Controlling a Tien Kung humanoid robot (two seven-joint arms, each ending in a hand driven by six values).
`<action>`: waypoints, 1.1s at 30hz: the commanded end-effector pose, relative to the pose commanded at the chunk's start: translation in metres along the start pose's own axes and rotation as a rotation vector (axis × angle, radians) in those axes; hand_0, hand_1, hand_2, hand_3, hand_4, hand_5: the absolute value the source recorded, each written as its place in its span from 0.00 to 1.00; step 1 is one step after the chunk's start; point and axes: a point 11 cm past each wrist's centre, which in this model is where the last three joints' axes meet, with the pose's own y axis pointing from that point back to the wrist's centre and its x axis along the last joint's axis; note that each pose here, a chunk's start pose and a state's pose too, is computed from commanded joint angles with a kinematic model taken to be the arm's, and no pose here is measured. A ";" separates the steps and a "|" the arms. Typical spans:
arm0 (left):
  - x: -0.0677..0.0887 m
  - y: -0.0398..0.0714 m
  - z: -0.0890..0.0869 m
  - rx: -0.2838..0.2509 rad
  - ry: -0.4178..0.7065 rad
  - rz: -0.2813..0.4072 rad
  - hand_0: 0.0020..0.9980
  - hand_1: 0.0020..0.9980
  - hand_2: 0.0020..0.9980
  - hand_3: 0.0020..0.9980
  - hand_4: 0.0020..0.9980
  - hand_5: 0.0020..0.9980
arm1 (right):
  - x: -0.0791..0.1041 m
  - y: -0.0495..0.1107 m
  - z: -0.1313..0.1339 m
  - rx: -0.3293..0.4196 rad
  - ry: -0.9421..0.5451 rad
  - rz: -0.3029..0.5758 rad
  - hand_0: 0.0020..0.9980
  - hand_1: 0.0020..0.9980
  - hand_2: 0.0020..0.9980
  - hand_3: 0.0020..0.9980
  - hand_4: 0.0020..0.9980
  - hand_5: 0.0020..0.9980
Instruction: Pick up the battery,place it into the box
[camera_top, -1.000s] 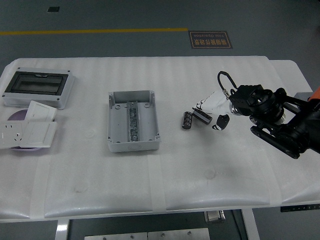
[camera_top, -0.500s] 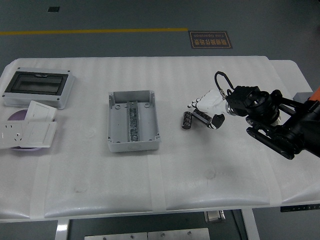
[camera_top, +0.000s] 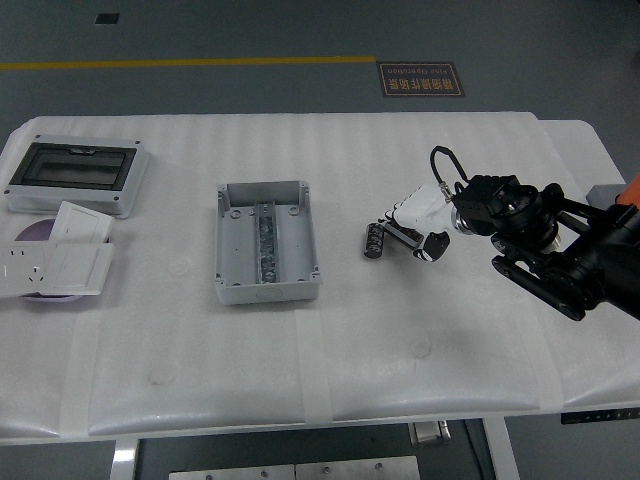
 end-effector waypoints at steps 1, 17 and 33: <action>0.000 0.000 0.000 -0.001 -0.001 0.000 0.65 0.67 0.62 0.62 0.51 0.41 | 0.000 0.000 0.000 0.000 0.000 0.001 0.81 0.82 0.89 0.92 0.60 0.17; 0.000 0.000 0.002 -0.004 -0.005 0.003 0.65 0.66 0.62 0.62 0.51 0.41 | 0.000 -0.001 0.003 -0.007 -0.002 0.000 0.77 0.74 0.65 0.70 0.31 0.05; -0.001 -0.001 -0.004 0.013 -0.008 0.004 0.65 0.66 0.62 0.62 0.51 0.41 | 0.040 0.023 -0.039 -0.027 -0.034 0.296 0.76 0.71 0.64 0.69 0.27 0.05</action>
